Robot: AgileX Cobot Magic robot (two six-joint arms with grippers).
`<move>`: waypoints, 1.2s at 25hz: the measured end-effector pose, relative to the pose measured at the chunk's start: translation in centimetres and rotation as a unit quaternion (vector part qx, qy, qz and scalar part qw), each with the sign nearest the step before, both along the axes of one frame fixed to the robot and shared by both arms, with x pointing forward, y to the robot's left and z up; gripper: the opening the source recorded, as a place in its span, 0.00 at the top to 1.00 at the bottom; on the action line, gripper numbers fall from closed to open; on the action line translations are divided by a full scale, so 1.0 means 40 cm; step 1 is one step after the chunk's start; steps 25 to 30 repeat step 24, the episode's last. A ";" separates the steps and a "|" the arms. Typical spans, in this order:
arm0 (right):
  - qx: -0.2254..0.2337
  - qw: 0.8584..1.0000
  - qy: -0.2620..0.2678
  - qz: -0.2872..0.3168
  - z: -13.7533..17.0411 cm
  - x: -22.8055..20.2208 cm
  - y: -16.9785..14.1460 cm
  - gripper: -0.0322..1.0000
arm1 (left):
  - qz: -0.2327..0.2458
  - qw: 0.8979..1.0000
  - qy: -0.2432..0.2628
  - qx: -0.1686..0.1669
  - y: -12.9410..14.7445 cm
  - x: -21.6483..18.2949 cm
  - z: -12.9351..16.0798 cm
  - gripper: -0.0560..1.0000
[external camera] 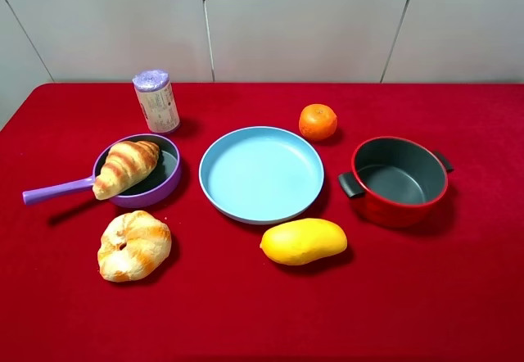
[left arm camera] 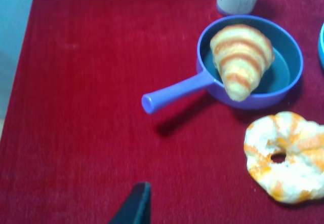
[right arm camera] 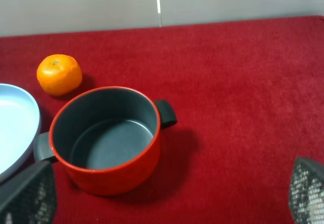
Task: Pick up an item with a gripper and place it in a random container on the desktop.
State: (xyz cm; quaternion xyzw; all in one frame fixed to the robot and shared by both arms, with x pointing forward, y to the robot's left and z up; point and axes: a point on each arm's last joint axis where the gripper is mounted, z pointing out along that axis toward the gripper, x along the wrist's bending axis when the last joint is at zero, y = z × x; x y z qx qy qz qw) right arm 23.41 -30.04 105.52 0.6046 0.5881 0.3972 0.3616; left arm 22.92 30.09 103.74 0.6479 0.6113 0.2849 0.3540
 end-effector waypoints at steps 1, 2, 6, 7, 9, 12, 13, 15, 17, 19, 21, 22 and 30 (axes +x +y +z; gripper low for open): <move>0.000 1.000 0.000 0.000 0.000 0.000 0.000 0.30 | 0.000 1.000 -0.002 0.000 0.000 -0.001 0.000 0.01; 0.000 1.000 0.000 0.000 0.000 0.000 0.000 0.30 | -0.001 1.000 -0.003 0.001 0.000 -0.002 0.000 0.01; 0.000 1.000 0.000 0.000 0.000 0.000 0.000 0.30 | -0.010 1.000 -0.004 0.006 -0.002 -0.002 0.000 0.01; 0.000 1.000 0.000 0.000 0.000 0.000 0.000 0.30 | -0.012 1.000 -0.004 0.007 -0.002 -0.003 0.000 0.01; 0.000 1.000 0.000 0.000 0.000 0.000 0.000 0.30 | -0.012 1.000 -0.005 0.008 -0.002 -0.003 0.000 0.01; 0.000 1.000 0.000 0.000 0.000 0.000 0.000 0.30 | -0.013 1.000 -0.005 0.008 -0.002 -0.003 0.000 0.01; 0.000 1.000 0.000 0.000 0.000 0.000 0.000 0.30 | -0.013 1.000 -0.005 0.008 -0.002 -0.003 0.000 0.01; 0.000 1.000 0.000 0.000 0.000 0.000 0.000 0.30 | -0.013 1.000 -0.005 0.008 -0.002 -0.003 0.000 0.01; 0.000 1.000 0.000 0.000 0.000 0.000 0.000 0.30 | -0.013 1.000 -0.005 0.008 -0.002 -0.003 0.000 0.01; 0.000 1.000 0.000 0.000 0.000 0.000 0.000 0.30 | -0.013 1.000 -0.005 0.008 -0.002 -0.003 0.000 0.01; 0.000 1.000 0.000 0.000 0.000 0.000 0.000 0.30 | -0.013 1.000 -0.005 0.008 -0.002 -0.003 0.000 0.01; 0.000 1.000 0.000 0.000 0.000 0.000 0.000 0.30 | -0.013 1.000 -0.005 0.008 -0.002 -0.003 0.000 0.01; 0.000 1.000 0.000 0.000 0.000 0.000 0.000 0.30 | -0.013 1.000 -0.005 0.008 -0.002 -0.003 0.000 0.01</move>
